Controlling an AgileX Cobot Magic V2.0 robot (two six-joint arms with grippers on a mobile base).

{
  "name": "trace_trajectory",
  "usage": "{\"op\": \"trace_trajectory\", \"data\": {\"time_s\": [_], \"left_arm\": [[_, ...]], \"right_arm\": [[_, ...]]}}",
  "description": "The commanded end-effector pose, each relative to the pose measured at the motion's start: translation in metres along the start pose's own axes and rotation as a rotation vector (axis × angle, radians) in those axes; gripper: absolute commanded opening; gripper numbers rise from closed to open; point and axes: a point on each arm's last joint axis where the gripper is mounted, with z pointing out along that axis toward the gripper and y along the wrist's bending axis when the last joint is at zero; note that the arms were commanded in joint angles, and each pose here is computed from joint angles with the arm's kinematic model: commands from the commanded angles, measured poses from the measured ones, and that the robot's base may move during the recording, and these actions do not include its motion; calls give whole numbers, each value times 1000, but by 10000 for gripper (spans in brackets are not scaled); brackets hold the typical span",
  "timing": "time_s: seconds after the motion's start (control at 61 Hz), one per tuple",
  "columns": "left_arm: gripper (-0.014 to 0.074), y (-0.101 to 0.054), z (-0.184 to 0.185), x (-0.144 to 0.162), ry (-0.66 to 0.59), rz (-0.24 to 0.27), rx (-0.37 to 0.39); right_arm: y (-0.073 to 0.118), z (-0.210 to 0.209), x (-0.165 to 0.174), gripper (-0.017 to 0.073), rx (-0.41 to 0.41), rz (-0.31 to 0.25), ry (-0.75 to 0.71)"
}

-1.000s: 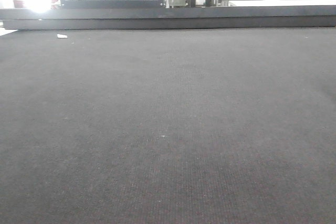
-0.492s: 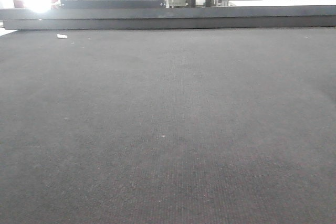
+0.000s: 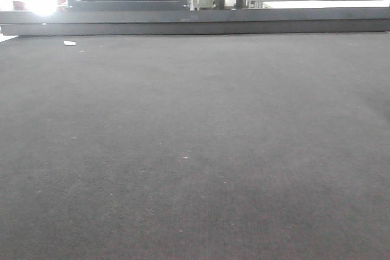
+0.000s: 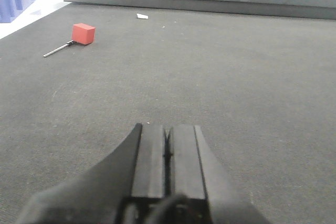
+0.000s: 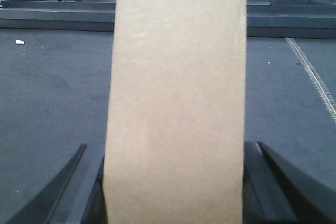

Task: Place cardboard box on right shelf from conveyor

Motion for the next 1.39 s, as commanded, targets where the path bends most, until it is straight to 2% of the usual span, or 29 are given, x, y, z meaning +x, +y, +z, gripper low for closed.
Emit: {"op": "trace_trajectory", "data": {"time_s": [0.0,1.377], "left_arm": [[-116,0,-1,-5,-92,-5,1],[-116,0,-1,-5,-92,-5,1]], "right_arm": [[1,-2,-17,235,-3,-18,-120],[1,-2,-17,235,-3,-18,-120]]}}
